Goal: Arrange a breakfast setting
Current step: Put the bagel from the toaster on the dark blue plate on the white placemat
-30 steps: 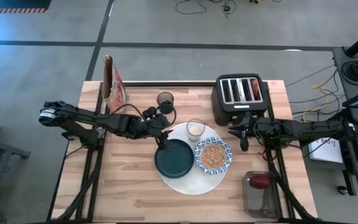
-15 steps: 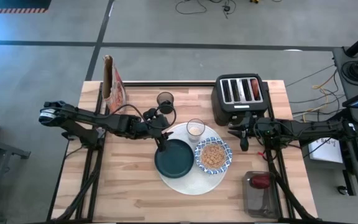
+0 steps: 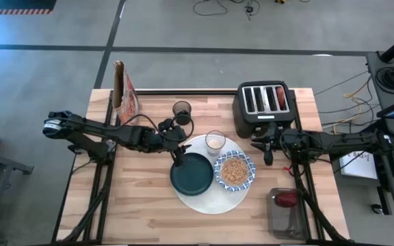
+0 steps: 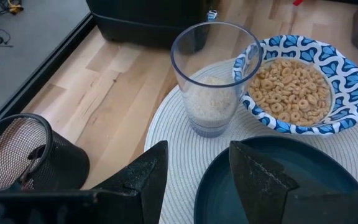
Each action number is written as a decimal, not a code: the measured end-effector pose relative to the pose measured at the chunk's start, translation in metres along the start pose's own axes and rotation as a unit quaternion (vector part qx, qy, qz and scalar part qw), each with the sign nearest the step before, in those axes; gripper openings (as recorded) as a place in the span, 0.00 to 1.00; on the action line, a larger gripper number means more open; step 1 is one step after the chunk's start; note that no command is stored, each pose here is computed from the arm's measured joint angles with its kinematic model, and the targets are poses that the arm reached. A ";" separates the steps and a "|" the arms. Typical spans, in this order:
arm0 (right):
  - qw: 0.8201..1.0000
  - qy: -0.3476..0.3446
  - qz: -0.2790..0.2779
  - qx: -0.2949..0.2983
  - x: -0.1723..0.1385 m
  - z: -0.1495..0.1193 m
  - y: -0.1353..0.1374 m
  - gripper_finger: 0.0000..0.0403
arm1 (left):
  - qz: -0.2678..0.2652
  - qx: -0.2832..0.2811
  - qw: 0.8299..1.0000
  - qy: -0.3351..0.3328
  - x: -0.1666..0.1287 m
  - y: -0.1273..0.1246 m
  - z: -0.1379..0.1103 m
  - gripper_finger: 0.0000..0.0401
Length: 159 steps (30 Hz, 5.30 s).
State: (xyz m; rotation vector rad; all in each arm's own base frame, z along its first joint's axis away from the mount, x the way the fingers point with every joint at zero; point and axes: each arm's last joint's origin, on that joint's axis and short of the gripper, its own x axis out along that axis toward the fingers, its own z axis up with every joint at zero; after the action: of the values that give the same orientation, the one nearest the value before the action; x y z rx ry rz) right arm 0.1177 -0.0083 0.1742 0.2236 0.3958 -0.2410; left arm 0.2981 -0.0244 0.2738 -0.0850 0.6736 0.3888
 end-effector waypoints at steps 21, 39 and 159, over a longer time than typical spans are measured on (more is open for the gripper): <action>0.981 -0.159 -0.080 0.083 -0.022 0.055 0.003 0.19 | 0.000 -0.008 1.000 -0.001 0.000 0.000 0.000 0.39; 0.894 0.017 -0.363 0.264 -0.104 0.112 -0.008 0.49 | 0.008 0.013 1.000 0.000 0.001 0.003 0.001 0.39; 0.824 0.062 -0.483 0.292 -0.052 0.193 -0.102 0.11 | 0.033 0.081 0.993 0.073 0.000 0.009 -0.014 0.39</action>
State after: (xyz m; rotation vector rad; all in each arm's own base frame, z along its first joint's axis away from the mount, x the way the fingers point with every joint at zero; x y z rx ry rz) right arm 0.1111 -0.1454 0.3515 0.6384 0.5360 -1.3730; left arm 0.2862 -0.0192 0.2636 0.0640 0.8524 0.3915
